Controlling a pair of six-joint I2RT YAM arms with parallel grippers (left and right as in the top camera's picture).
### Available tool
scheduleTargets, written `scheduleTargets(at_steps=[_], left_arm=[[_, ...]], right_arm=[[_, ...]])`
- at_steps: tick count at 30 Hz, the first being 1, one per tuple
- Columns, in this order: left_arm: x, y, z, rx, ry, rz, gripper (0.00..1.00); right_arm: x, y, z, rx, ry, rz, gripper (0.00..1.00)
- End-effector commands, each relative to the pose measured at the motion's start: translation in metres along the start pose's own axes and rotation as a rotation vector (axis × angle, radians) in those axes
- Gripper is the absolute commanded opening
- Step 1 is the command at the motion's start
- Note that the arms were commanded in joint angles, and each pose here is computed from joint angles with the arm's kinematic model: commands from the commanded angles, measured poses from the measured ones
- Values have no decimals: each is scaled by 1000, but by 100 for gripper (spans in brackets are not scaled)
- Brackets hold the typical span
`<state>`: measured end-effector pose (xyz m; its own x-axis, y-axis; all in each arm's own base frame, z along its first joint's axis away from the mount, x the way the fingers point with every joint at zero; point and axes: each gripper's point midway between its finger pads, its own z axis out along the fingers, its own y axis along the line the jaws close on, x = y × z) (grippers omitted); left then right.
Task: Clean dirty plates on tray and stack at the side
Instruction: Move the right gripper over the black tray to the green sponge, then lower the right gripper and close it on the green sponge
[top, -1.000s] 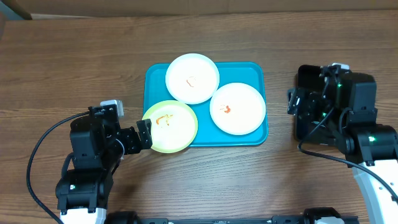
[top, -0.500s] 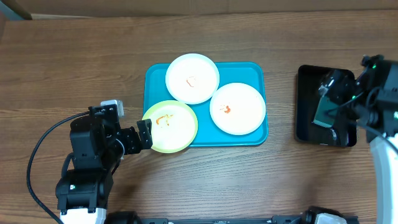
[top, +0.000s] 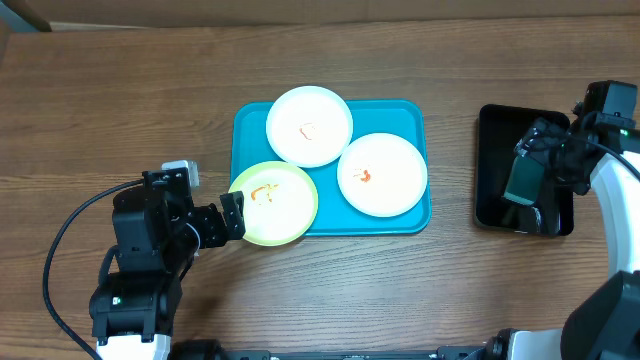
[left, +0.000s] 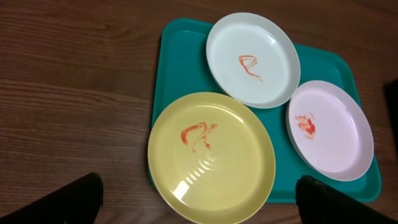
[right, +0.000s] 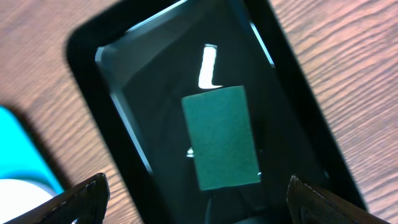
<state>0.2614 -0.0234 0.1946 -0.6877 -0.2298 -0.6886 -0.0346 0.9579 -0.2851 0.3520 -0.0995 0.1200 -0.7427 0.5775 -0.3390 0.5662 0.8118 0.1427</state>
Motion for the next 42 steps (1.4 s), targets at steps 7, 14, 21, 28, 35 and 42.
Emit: scheduleTargets(at_steps=[7,14,21,28,35,42], left_arm=[[-10,-5,-6,17,-27,1,100],[-10,-5,-6,17,-27,1,100],[-10,-5,-6,17,-27,1,100],[-10,-5,-6,17,-27,1,100],[-10,-5,-6,17,-26,0,100],[-9,-5,-6,17,-24,0,100]], right_arm=[[-4,-14,26,85,29,7,91],[9,-18,54,109,113,3,88],[11,-20,63,120,126,0,77],[19,-21,65,114,150,-58,75],[18,-18,67,92,151,-178,75],[19,-16,67,82,154,-205,75]])
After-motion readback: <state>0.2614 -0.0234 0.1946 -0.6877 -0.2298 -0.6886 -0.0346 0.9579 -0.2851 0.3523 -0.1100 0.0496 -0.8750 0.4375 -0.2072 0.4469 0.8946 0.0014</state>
